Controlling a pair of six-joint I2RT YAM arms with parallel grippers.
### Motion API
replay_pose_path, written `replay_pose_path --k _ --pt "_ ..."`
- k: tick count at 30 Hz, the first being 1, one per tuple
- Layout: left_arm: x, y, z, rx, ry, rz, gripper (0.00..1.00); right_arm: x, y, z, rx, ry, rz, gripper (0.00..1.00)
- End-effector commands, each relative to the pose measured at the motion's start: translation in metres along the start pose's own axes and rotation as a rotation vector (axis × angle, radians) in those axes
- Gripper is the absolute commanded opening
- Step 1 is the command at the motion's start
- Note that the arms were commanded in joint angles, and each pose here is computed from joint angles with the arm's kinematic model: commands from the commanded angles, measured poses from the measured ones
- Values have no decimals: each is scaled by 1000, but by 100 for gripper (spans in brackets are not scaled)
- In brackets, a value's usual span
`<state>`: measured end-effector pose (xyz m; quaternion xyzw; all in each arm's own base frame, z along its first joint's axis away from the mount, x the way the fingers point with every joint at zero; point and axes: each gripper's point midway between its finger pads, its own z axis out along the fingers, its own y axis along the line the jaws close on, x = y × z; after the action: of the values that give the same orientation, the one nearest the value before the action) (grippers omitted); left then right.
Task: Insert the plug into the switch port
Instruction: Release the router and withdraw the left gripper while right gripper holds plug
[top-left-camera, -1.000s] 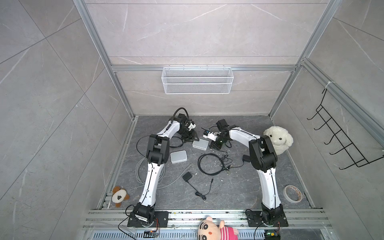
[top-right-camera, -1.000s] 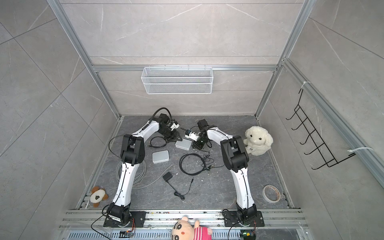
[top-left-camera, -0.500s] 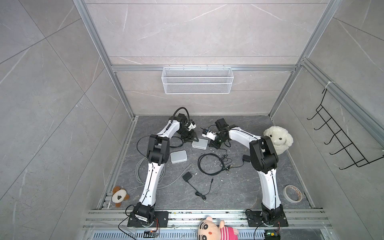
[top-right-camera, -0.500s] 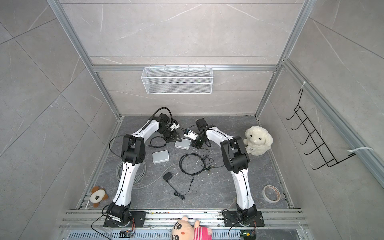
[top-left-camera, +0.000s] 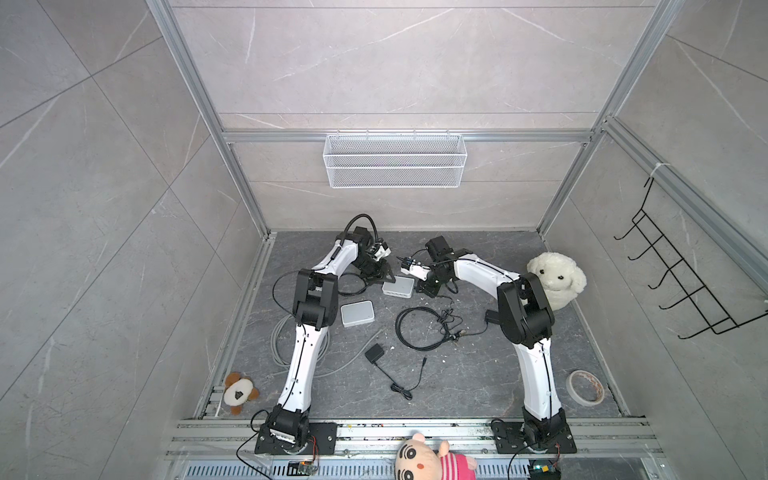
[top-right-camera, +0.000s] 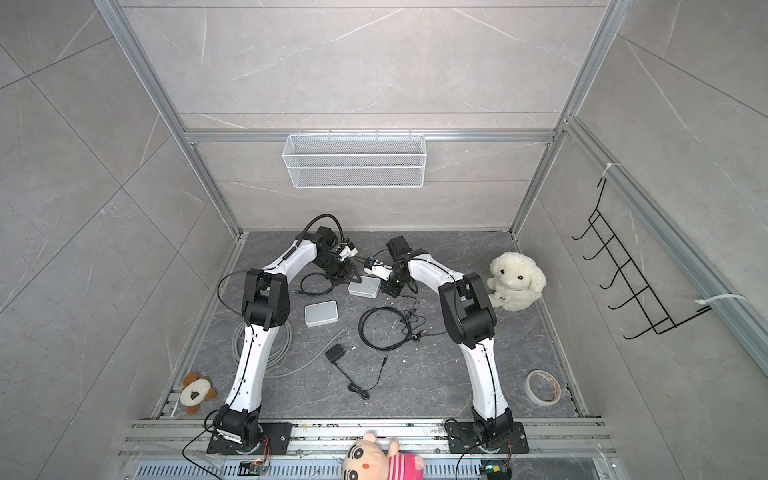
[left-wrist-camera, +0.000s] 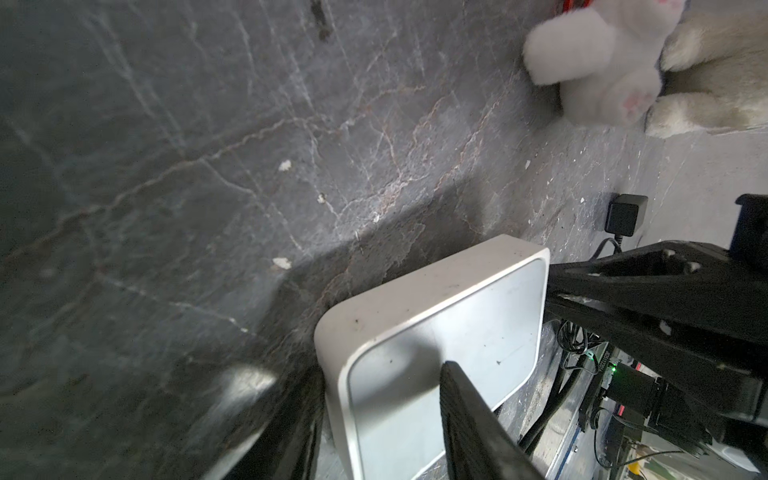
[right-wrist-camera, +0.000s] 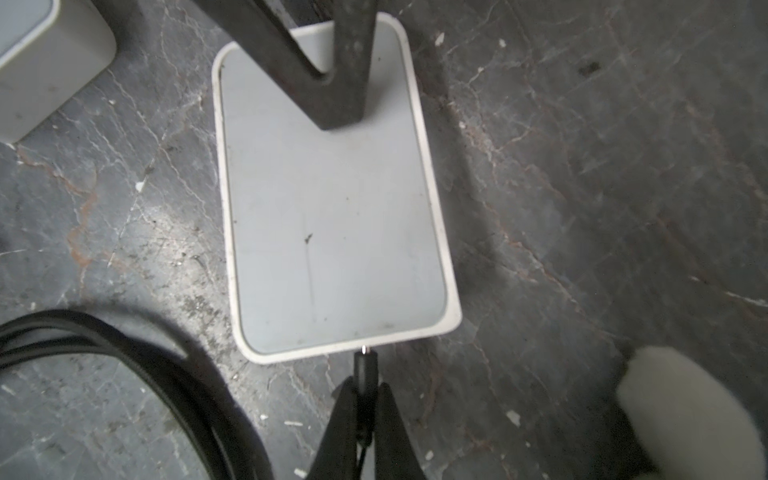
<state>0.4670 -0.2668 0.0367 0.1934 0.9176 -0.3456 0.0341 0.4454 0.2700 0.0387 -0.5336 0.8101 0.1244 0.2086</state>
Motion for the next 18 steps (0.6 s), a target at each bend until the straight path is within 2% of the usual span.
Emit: replay_pose_path --k 1,8,18 --pt "11 -21 25 69 58 40 48 -44 11 2 0 -109 -108 10" --pt "5 -30 23 94 34 52 47 -44 10 5 31 -98 -118 10" --pt "23 -49 32 166 82 36 45 -50 -9 5 124 -106 -50 11"
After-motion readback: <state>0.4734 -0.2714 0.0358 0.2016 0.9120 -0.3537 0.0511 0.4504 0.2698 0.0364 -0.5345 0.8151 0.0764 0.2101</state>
